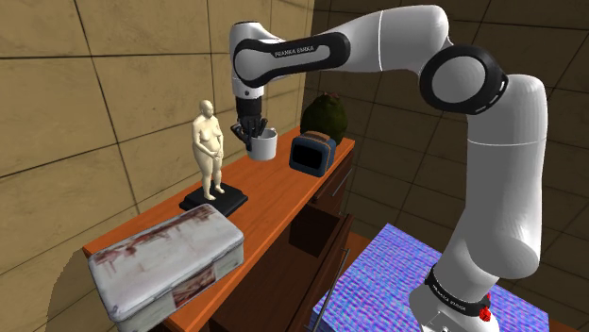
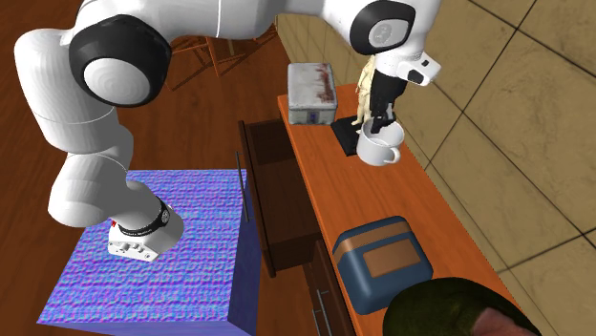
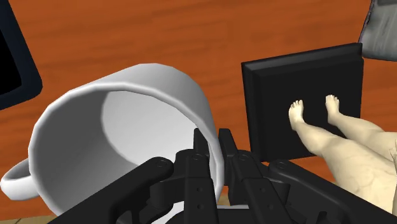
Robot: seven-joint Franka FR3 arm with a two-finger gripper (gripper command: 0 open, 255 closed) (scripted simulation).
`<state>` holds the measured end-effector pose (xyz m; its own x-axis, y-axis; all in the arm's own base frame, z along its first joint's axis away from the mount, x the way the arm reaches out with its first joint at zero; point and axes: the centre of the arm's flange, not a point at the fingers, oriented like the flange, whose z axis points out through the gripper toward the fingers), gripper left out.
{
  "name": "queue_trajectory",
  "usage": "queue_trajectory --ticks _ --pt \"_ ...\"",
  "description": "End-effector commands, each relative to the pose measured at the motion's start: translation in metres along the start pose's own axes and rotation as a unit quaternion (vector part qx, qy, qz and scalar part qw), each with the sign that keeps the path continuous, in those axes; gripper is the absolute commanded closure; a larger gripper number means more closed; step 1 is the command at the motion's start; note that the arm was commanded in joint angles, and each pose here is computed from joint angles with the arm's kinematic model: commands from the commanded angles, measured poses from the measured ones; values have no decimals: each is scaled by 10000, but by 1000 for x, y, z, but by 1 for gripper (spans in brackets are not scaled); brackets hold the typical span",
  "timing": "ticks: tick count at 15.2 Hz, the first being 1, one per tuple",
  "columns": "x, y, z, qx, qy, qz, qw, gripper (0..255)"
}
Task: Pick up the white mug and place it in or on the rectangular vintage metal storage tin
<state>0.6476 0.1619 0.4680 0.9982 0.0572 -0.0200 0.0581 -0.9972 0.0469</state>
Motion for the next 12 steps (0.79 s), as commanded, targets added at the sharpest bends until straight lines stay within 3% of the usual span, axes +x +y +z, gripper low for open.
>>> queue_trajectory --ticks 1,7,12 --pt "0 0 -11 0 -1 0 10000 255" --pt "-1 2 -39 0 -1 0 10000 255" --pt "-23 -60 -43 0 -1 0 10000 255"
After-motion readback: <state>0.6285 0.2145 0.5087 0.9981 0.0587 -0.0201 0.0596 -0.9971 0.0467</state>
